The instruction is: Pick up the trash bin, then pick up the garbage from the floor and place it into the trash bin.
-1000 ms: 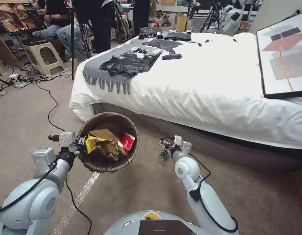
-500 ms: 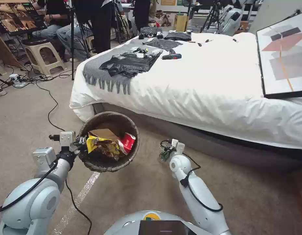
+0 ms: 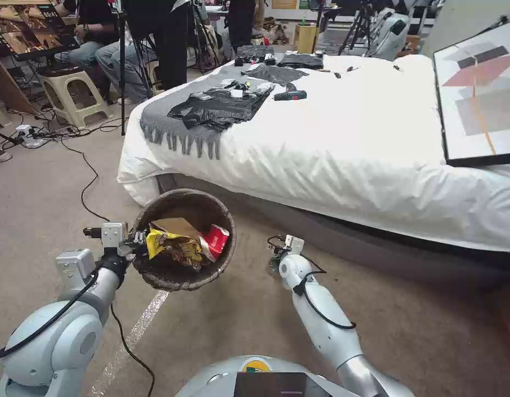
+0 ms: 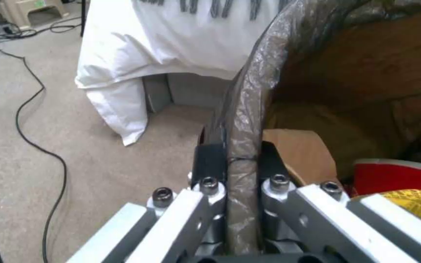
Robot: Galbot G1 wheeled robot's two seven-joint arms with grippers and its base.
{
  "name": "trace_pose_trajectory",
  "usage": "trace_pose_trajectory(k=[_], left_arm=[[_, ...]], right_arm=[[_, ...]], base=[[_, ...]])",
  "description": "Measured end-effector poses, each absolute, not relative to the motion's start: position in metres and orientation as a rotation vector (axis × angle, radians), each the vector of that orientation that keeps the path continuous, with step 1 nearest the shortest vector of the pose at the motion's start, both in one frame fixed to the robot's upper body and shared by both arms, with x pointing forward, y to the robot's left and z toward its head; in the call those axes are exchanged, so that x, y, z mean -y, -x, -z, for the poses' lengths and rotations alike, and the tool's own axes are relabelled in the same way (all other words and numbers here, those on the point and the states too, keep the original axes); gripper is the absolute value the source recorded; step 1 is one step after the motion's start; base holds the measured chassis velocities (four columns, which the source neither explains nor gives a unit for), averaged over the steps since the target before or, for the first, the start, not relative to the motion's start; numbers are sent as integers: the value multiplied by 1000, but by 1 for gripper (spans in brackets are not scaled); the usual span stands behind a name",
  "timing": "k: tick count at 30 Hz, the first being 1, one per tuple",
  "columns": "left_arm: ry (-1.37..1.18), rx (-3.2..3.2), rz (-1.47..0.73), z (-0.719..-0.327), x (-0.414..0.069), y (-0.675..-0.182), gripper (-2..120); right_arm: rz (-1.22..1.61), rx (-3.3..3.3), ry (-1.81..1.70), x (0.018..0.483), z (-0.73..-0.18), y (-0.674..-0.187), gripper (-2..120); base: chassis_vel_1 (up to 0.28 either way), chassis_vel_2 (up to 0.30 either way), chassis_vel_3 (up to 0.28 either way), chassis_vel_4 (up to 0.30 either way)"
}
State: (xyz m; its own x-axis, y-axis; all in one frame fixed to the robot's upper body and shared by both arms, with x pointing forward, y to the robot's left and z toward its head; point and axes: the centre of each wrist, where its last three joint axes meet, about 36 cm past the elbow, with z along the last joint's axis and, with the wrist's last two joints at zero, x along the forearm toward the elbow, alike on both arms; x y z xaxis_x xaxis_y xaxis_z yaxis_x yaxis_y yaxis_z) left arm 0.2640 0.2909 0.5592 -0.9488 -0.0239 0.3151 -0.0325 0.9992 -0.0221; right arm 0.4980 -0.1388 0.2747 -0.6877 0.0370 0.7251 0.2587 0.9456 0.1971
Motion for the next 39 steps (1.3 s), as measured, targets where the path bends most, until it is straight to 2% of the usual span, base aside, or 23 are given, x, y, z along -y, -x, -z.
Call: trace_pose_trajectory(k=[39], left_arm=[[-17, 2817, -39, -557, -290, -265, 2]], right_arm=[[360, 2188, 279, 134, -220, -497, 97]], base=[[0, 0, 0, 0]])
